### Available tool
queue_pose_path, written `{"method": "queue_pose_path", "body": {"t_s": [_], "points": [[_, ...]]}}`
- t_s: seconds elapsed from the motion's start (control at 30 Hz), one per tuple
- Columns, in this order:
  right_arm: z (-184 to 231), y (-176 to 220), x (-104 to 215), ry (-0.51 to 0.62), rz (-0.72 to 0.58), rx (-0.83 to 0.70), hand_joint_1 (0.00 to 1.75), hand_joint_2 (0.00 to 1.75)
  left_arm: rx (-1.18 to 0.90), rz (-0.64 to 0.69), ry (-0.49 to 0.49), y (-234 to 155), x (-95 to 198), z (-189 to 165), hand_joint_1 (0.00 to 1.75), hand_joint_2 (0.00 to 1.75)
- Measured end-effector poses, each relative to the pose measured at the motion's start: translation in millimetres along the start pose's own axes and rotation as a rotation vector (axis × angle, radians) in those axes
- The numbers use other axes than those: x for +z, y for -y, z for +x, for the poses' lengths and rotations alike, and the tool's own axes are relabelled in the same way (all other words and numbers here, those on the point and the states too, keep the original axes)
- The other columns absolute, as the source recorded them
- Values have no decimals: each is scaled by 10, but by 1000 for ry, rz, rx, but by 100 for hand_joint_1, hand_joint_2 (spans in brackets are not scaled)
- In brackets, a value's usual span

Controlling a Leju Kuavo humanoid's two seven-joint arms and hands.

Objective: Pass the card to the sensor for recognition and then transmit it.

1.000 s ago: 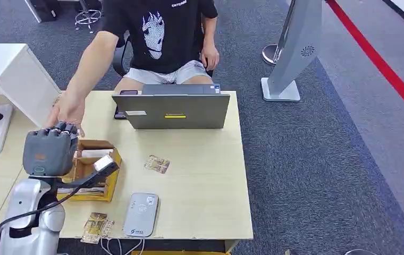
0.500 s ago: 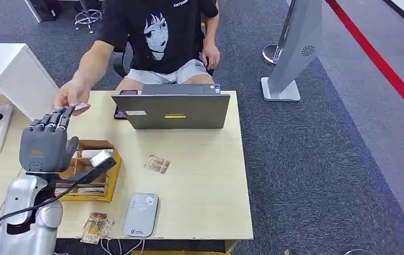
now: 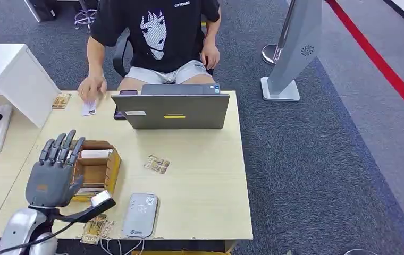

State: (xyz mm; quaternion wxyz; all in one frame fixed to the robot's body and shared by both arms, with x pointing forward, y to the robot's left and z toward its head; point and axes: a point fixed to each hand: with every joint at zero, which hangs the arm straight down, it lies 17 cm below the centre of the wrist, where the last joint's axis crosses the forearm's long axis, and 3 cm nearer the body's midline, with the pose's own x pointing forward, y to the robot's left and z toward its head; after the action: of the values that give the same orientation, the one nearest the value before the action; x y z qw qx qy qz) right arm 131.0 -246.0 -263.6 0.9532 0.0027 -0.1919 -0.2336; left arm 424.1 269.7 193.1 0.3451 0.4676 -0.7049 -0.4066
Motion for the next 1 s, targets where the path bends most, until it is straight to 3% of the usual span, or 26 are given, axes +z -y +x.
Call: {"method": "queue_pose_path", "body": {"t_s": [0.13, 0.3, 1.0], "points": [[0, 23, -1, -1, -8, -18, 0, 175, -7, -39, 4, 117, 294, 9, 0, 175], [2, 45, -3, -1, -16, -34, 0, 175, -6, -46, 4, 112, 436, 46, 0, 175], [13, 76, -6, 5, -29, -43, 0, 175, -7, -20, 12, -11, 466, 112, 0, 175]]}}
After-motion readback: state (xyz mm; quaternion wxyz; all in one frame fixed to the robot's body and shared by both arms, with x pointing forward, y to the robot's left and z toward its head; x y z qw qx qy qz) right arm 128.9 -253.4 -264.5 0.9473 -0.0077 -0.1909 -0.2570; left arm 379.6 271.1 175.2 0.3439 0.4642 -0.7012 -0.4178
